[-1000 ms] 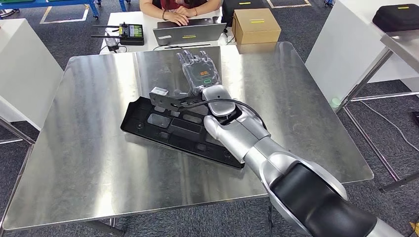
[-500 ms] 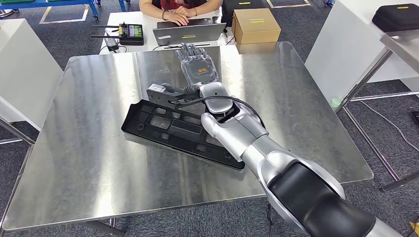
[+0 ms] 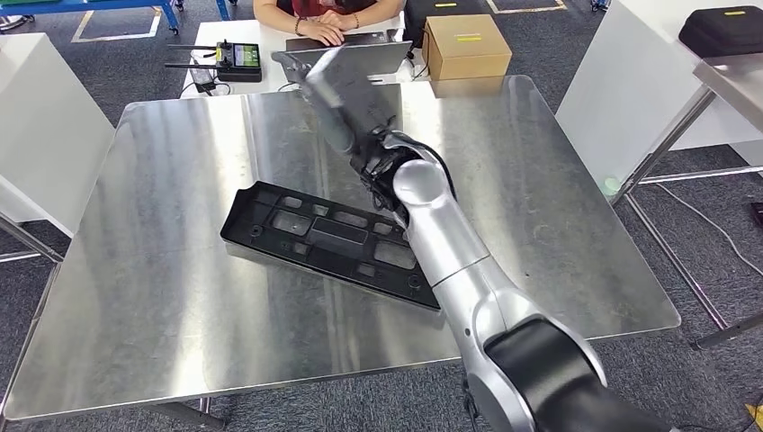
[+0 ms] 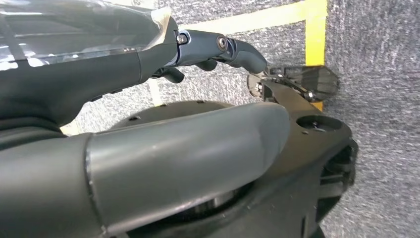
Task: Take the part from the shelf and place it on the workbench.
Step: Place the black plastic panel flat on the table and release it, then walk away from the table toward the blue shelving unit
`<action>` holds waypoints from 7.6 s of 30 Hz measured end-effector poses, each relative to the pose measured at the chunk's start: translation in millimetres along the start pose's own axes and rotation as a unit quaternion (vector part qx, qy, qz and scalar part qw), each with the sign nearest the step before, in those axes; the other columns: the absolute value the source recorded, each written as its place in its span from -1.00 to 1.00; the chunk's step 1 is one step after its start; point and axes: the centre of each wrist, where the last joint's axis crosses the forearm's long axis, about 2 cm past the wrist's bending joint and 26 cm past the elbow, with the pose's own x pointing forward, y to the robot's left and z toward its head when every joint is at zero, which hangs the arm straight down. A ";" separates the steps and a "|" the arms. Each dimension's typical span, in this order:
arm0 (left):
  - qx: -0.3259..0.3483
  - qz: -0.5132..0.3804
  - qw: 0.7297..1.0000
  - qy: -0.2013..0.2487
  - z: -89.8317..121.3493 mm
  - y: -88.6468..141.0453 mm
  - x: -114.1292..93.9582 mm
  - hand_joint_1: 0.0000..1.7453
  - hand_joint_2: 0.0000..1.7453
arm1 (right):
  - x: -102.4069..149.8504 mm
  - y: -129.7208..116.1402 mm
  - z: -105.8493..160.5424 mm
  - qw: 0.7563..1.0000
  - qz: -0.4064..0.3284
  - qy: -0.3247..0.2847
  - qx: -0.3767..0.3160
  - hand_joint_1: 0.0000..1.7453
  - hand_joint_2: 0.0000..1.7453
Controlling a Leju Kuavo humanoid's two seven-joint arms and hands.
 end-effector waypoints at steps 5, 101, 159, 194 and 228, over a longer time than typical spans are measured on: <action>0.000 0.005 1.000 -0.005 0.3 -1.9 0.0 -1.00 -1.00 | 18.5 15.7 5.5 0.977 -0.177 -0.111 0.047 -1.00 -1.00; 0.090 0.102 0.991 0.005 6.2 -50.0 15.4 -1.00 -1.00 | 48.3 102.6 52.3 0.879 -0.269 -0.275 0.281 -1.00 -1.00; 0.007 0.029 0.999 -0.038 -0.2 8.5 -2.5 -1.00 -1.00 | -286.5 108.1 500.7 0.670 -0.081 0.674 -0.301 -1.00 -1.00; -0.017 -0.010 0.999 -0.034 0.3 9.0 -3.8 -1.00 -1.00 | -289.7 129.1 496.6 0.660 -0.102 0.682 -0.297 -1.00 -1.00; -0.012 -0.014 0.999 -0.029 1.7 6.0 -6.0 -1.00 -1.00 | -289.7 136.1 500.5 0.648 -0.113 0.689 -0.304 -1.00 -1.00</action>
